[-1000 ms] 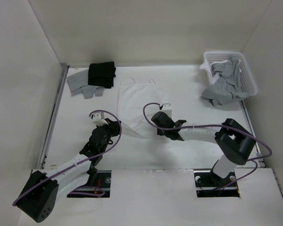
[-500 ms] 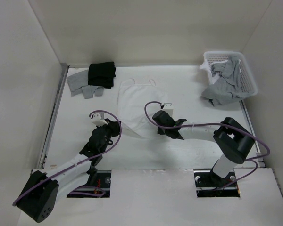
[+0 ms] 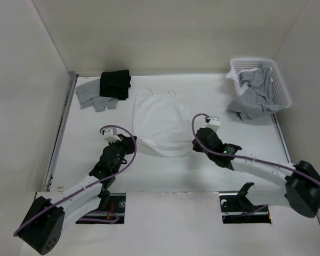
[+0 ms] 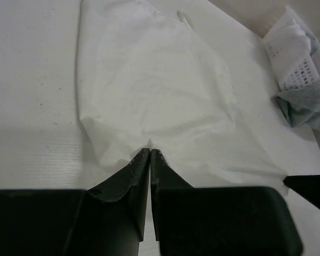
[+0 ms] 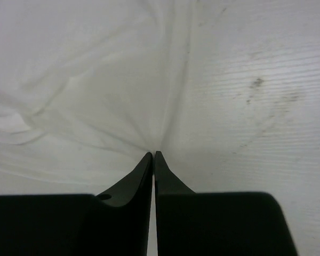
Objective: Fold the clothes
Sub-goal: Flatten the tank top out
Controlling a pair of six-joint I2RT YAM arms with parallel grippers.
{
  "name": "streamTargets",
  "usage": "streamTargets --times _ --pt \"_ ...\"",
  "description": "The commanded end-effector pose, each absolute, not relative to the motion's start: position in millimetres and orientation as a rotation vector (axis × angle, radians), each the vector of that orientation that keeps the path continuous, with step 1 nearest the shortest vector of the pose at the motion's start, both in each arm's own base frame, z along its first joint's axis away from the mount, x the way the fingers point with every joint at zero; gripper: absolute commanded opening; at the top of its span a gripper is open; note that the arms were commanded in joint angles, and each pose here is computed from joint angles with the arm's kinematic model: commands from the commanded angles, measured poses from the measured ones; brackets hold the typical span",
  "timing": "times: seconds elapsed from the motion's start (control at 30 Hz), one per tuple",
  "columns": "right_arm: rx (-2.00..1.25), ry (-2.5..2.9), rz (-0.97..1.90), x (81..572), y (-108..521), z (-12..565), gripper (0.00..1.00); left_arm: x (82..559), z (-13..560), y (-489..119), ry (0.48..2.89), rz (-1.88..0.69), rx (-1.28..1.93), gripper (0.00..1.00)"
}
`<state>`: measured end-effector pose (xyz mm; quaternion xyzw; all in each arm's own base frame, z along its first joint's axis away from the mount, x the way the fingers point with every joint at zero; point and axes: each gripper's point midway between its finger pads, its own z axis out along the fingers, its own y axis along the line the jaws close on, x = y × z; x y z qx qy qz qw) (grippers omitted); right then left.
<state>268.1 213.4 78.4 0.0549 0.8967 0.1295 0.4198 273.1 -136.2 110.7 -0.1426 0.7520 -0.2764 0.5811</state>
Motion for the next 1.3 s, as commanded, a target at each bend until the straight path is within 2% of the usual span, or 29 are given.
streamTargets --times 0.0,0.27,0.43,0.53,0.77,0.97,1.13,1.27 --pt "0.298 2.161 0.4 263 186 96 0.06 279 143 -137 1.656 -0.701 -0.349 0.04" --pt "0.589 2.067 0.604 238 141 95 0.03 274 153 -124 1.621 -0.697 -0.381 0.04" --pt "0.59 1.961 0.688 239 135 131 0.02 273 187 -121 1.547 -0.722 -0.378 0.04" --pt "0.546 1.878 0.696 242 132 180 0.01 271 233 -117 1.444 -0.758 -0.381 0.03" --pt "0.36 1.609 0.728 225 128 345 0.01 253 385 -107 1.168 -0.826 -0.349 0.03" --pt "0.275 1.403 0.79 203 125 467 0.01 244 477 -101 0.999 -0.854 -0.335 0.03" --pt "0.198 1.311 0.829 205 139 523 0.02 265 511 -100 0.973 -0.784 -0.329 0.03" --pt "0.17 1.336 0.82 241 160 517 0.02 305 497 -109 1.036 -0.736 -0.347 0.03"
